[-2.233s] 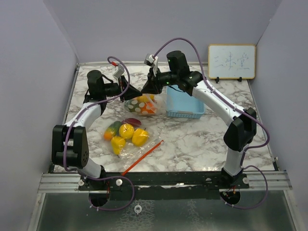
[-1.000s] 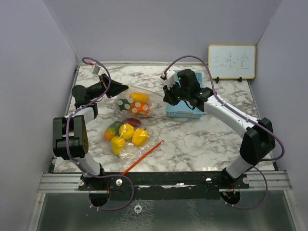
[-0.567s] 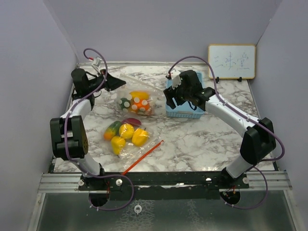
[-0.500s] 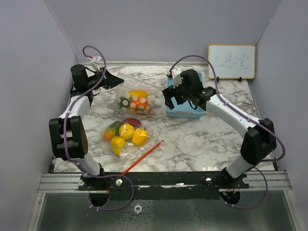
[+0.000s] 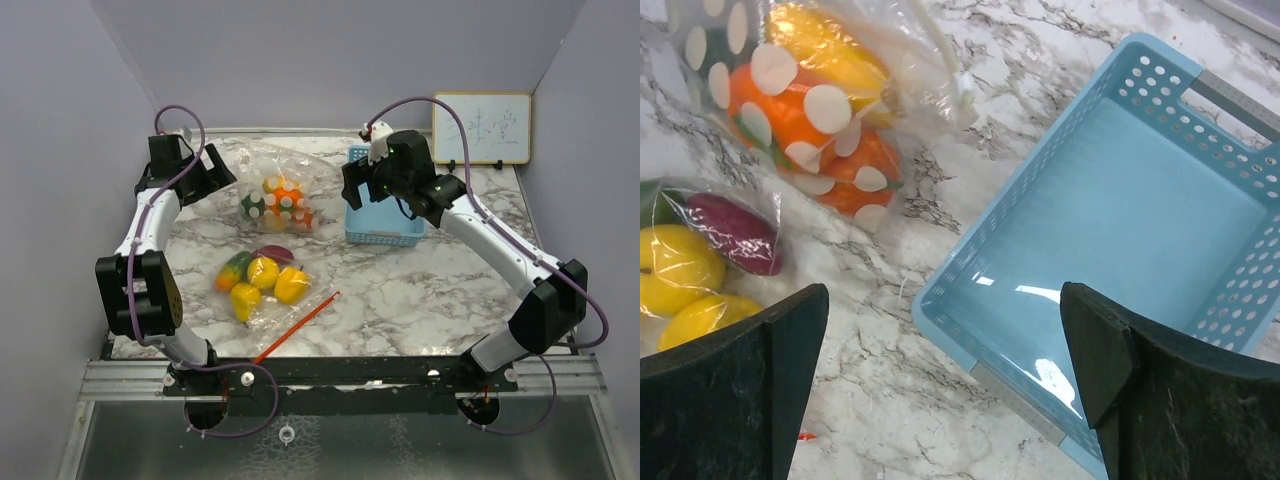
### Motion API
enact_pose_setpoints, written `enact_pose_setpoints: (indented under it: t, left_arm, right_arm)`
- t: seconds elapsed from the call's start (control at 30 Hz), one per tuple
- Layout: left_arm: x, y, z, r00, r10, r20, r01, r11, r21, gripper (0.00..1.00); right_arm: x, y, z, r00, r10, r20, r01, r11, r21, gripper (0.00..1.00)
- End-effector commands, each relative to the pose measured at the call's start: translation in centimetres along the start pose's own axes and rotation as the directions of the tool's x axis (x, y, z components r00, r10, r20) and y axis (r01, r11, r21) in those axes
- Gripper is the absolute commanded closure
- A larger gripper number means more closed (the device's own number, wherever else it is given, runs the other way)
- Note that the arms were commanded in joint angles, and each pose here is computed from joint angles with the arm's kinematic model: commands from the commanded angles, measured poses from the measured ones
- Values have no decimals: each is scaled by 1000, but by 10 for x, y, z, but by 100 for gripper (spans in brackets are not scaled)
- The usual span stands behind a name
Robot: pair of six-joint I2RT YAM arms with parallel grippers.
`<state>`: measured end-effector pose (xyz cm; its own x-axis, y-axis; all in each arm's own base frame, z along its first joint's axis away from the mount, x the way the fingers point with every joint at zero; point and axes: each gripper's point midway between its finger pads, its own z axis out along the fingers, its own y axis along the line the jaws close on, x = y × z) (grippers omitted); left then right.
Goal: Place the food in the zip-top bag and seal the zipper
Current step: Reset both arms
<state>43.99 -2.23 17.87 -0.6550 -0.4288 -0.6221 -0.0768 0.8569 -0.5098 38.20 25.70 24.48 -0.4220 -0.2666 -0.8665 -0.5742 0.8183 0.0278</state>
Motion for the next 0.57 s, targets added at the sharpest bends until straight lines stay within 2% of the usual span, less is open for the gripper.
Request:
enact_pose_setpoints:
  t: [0.0,0.17,0.4,0.53]
  left_arm:
    - [-4,37,-22,995,-67,71,84,955,-284,1]
    - [3,52,-23,995,-73,65,91,930,-357,1]
    - [2,44,-22,999,-17,44,30,949,-314,1]
    - [2,43,-20,999,-30,31,38,949,-312,1]
  right_arm:
    - [-19,-8,-15,997,19,75,-22,999,44,1]
    - [-21,-9,-17,996,23,81,-27,998,49,1]
    - [-22,-9,-19,996,24,84,-29,998,51,1]
    - [-19,-11,-19,997,24,78,-29,998,63,1]
